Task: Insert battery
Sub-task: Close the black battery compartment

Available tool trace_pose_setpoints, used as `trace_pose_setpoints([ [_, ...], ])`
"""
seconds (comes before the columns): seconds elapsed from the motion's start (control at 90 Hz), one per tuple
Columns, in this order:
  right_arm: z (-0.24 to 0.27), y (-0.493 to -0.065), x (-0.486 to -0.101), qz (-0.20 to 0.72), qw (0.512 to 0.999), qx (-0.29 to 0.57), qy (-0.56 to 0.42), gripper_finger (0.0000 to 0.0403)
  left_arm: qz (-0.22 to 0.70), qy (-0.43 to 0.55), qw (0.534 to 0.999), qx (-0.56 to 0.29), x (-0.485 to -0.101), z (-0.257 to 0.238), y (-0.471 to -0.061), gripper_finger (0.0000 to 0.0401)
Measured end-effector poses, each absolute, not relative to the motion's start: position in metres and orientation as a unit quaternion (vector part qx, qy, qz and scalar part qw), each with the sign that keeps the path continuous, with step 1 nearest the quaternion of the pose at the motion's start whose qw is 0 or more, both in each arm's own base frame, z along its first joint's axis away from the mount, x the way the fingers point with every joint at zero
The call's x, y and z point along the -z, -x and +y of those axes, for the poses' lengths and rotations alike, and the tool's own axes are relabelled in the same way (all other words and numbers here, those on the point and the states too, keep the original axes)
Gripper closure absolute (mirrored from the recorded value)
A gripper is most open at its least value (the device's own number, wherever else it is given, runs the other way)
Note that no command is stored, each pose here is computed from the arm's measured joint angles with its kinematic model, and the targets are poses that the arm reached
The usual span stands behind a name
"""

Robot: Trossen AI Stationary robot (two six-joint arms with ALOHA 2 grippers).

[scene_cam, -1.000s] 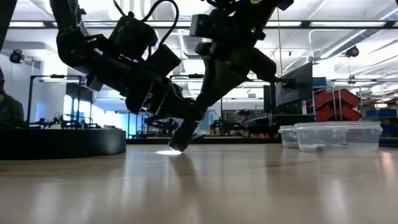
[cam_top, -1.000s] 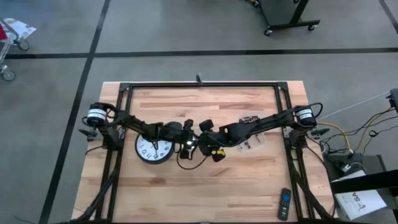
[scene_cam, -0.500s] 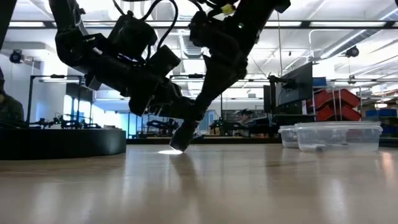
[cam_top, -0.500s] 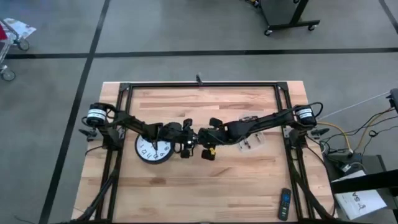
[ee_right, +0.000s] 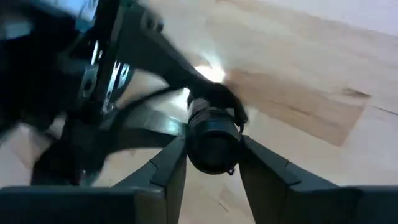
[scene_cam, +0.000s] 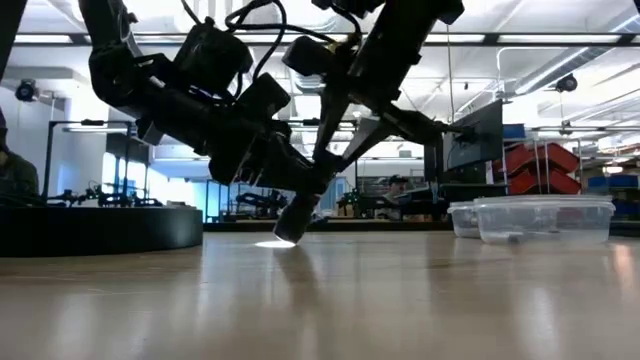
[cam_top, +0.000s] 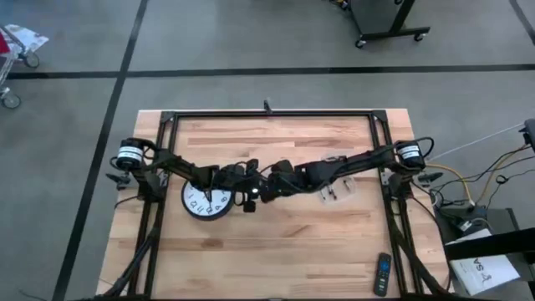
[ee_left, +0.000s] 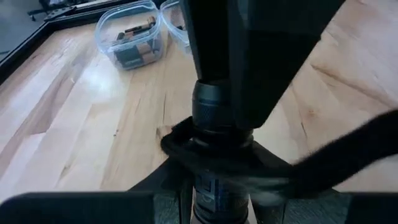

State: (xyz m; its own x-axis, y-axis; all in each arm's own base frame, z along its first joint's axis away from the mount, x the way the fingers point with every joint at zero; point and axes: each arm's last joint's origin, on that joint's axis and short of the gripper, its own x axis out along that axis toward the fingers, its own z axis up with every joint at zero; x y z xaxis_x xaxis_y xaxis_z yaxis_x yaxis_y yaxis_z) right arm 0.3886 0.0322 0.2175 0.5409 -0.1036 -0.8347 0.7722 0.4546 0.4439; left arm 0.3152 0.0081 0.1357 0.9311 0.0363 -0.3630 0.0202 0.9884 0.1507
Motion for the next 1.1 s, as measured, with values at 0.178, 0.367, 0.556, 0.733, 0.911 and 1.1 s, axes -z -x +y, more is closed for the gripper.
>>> trace_pose_setpoints([
  [0.178,0.030,-0.374,-0.255,0.425,0.834,0.186,-0.300,0.0229,0.173,-0.068,0.983,-0.014,-0.140,0.009,-0.316,0.0308],
  [0.367,0.029,-0.367,-0.291,0.432,0.895,0.078,-0.081,0.0198,0.176,-0.065,0.982,-0.003,-0.139,0.008,-0.316,0.0308],
  [0.556,0.033,-0.371,-0.288,0.442,0.883,-0.037,0.154,0.0191,0.177,-0.063,0.982,0.008,-0.138,0.008,-0.316,0.0308],
  [0.733,0.035,-0.381,-0.260,0.470,0.834,-0.106,0.269,0.0201,0.186,-0.063,0.981,0.009,-0.137,0.008,-0.315,0.0308],
  [0.911,0.034,-0.389,-0.241,0.488,0.793,-0.124,0.344,0.0211,0.186,-0.063,0.981,0.009,-0.136,0.007,-0.315,0.0308],
  [1.1,0.032,-0.392,-0.233,0.495,0.765,-0.130,0.390,0.0224,0.187,-0.063,0.980,0.010,-0.136,0.007,-0.315,0.0308],
])
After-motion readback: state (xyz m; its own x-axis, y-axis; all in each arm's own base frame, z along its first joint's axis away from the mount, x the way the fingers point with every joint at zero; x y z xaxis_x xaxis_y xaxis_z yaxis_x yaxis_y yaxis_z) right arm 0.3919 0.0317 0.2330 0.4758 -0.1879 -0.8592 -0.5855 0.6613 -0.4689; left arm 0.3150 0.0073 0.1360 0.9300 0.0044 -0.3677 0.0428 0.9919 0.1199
